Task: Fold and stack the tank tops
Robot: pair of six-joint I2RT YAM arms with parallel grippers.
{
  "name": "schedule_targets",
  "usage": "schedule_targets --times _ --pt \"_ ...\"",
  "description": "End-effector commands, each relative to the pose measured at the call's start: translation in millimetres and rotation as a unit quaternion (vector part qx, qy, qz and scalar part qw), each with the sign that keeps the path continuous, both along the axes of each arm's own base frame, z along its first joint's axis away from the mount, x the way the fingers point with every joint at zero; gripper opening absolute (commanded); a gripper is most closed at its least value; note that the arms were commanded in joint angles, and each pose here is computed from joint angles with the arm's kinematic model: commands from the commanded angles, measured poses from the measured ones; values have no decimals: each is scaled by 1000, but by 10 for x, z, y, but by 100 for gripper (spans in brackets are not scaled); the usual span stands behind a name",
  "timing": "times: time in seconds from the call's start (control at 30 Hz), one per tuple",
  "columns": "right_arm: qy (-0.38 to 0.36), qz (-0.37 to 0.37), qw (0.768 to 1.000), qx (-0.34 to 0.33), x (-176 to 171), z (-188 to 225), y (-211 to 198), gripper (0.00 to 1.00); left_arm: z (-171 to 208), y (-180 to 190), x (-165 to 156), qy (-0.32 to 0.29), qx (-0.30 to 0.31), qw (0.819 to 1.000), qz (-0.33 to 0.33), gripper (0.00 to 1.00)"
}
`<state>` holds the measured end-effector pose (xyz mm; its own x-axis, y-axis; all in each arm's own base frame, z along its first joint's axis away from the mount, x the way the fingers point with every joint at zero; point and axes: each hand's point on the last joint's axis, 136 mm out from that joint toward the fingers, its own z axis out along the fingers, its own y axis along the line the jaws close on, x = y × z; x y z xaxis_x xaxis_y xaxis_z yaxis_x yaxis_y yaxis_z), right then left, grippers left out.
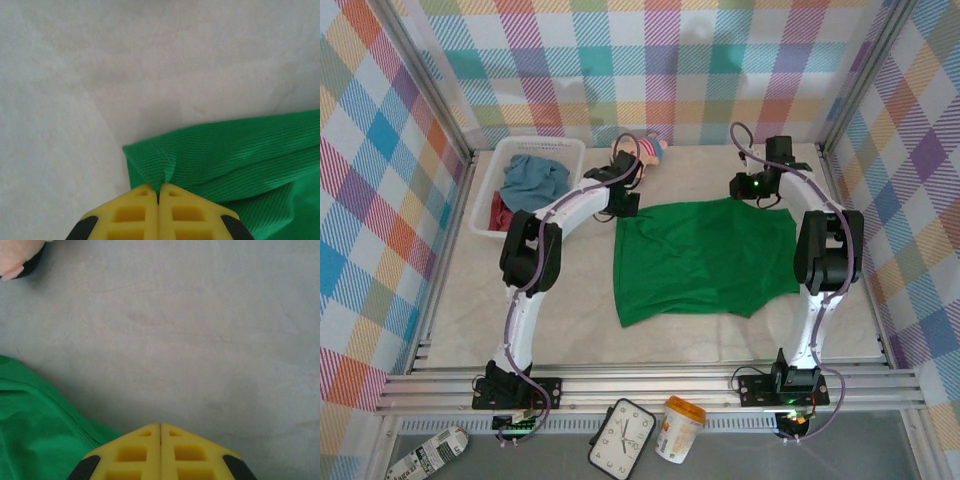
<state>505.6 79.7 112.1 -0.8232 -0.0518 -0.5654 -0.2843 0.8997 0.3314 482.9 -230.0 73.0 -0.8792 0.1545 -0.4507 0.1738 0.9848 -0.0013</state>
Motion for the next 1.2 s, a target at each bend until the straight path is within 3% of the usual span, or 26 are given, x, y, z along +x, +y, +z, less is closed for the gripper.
schedule_targets --times 0.0,0.33,0.57,0.7,0.97,1.07,1.17 --pt "-6 -10 1000 7 -105 28 -29 3 448 -86 -109 -37 -42 998 -15 1" --pt "15 -28 999 7 -501 -155 -88 4 380 -150 -577 -11 -61 997 -36 2" --pt "54 -54 997 8 -806 -426 -140 7 36 -194 -941 33 -58 997 -44 3" --pt "85 -71 994 15 -983 -574 -152 15 -105 -137 -1028 44 -50 997 -34 4" --pt "142 -115 983 8 -1379 -606 -391 17 -314 -82 -1208 72 -39 996 -38 7" --pt "140 -143 980 13 -1415 -516 -540 19 -363 -48 -1241 77 -32 996 -38 8" --pt "115 -181 977 11 -1304 -390 -741 28 -362 -27 -1253 77 -24 996 -41 10"
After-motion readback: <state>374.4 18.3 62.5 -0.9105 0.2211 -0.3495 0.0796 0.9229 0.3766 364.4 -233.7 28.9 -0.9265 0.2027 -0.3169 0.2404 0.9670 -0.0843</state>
